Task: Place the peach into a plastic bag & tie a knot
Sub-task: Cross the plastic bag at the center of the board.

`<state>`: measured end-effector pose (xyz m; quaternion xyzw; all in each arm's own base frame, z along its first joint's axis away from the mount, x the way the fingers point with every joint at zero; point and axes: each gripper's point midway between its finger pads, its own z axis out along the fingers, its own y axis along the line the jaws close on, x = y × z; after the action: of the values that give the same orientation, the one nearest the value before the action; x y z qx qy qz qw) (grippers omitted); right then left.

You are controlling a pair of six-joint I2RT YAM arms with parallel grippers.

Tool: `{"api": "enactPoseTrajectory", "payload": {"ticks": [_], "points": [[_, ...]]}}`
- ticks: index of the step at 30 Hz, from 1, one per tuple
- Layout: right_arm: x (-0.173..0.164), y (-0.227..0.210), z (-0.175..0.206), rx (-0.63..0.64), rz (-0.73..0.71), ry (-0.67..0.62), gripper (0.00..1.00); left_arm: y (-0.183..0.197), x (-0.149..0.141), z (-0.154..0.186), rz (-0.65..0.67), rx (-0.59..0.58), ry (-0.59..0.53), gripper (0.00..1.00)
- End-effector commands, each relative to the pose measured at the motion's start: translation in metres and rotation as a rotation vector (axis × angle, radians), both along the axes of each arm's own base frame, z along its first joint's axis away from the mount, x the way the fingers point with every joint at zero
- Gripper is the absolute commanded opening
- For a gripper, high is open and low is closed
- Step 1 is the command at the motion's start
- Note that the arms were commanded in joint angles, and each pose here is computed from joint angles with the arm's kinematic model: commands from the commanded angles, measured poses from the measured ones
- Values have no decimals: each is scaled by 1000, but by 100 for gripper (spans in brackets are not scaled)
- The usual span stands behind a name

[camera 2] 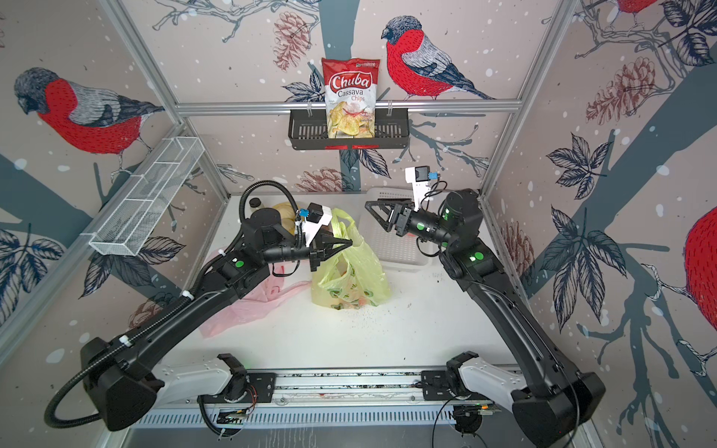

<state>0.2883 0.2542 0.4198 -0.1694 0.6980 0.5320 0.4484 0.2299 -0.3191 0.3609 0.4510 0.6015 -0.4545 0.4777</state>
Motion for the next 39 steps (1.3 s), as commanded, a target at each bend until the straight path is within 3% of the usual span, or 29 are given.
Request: {"api": "enactPoseTrajectory", "payload": {"ticks": [1,6,11,15,25,33,39], "points": [[15,7,-27,-42,36,78,64,-1,-15,0,-86,14,-13,0],[36,28,-78,-67,151,206,55,-1,-20,-10,-123,45,4,0],[14,43,-117,-83,305,268,54,-2,-20,-14,-126,58,7,0],[-18,47,-112,-56,390,219,57,-3,-18,-16,-128,71,12,0],[-65,35,-69,19,438,87,62,-3,-21,-17,-145,80,28,0],[-89,31,-50,50,494,24,56,0,-21,-16,-132,89,29,0],[-99,34,-44,40,508,0,44,-2,-18,-19,-126,99,36,0]]}}
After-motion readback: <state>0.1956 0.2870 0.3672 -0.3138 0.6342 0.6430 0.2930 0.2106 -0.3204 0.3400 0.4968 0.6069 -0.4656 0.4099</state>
